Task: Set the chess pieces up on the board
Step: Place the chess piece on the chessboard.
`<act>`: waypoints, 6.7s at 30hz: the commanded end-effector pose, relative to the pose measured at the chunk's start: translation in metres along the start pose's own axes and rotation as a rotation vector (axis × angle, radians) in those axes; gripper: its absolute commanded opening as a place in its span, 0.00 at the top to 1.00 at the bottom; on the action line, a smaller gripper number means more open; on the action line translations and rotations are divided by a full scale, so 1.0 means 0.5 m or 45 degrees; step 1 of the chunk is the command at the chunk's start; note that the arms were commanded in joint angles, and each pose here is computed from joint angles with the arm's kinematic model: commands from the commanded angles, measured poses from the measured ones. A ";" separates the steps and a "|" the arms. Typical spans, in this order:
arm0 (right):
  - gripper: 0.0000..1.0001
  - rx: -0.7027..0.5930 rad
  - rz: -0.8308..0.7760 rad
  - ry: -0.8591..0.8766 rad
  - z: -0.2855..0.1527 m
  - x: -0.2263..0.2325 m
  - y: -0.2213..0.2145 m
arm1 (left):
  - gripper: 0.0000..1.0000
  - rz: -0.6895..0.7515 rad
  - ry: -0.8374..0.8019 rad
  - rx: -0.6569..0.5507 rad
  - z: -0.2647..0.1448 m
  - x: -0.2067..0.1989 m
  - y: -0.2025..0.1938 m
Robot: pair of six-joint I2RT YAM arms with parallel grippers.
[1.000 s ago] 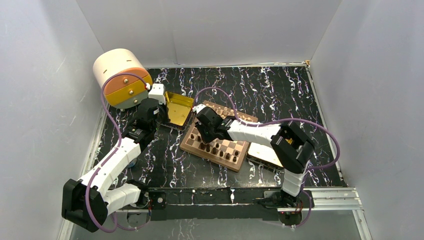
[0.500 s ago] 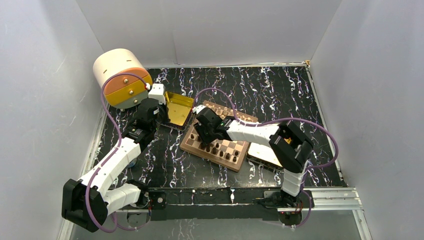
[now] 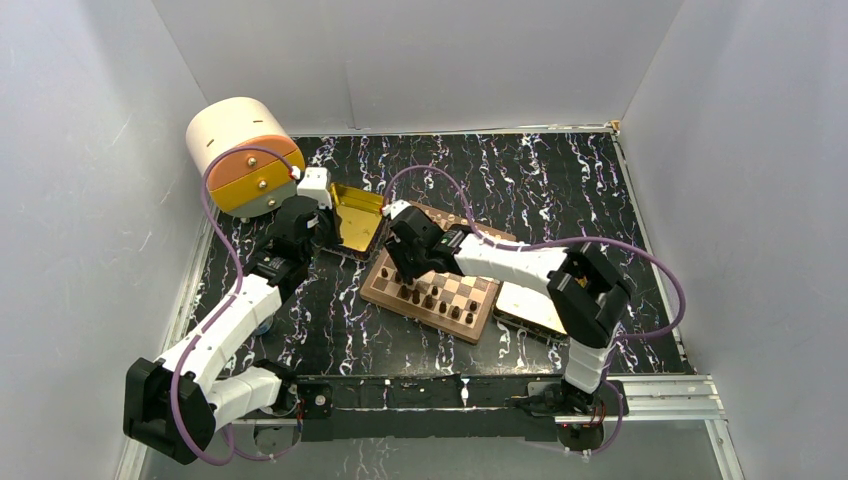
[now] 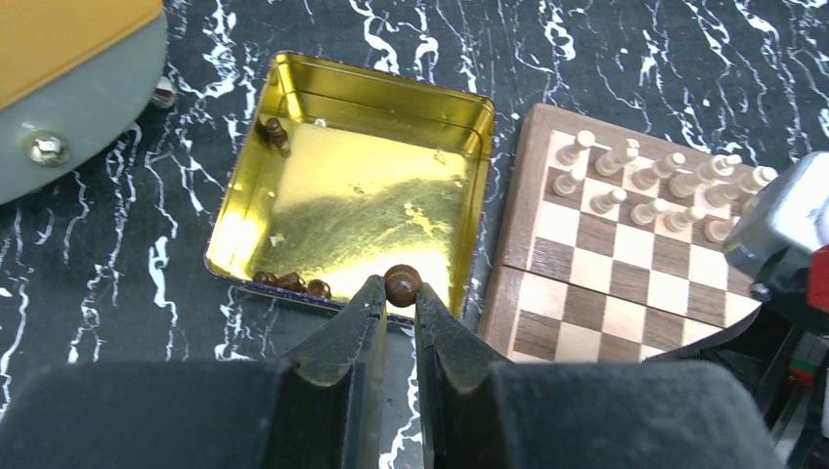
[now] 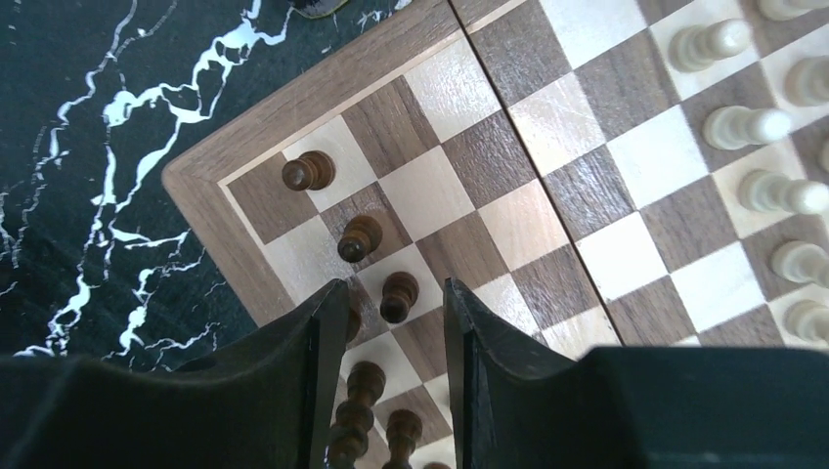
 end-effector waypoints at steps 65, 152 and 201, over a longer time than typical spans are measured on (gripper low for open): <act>1.00 -1.288 -0.812 0.165 -0.322 -0.022 0.132 | 0.78 -0.770 -1.276 0.200 -0.083 -0.191 0.139; 0.01 -0.955 0.383 -0.201 -0.447 -0.170 -0.117 | 1.00 0.256 -0.621 0.516 0.031 -0.323 -0.148; 0.01 -0.932 0.335 -0.236 -0.426 -0.170 -0.112 | 0.80 0.283 -0.629 0.568 0.045 -0.327 -0.178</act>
Point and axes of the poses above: each gripper's point midway between its finger pads, its own z axis out along the fingers, its own x axis along the line the jaws close on, y = z × x, the point moved 9 cm from there along -z, back along the fingers, and after that the axes turned 4 degrees about z, right-handed, at the moved point
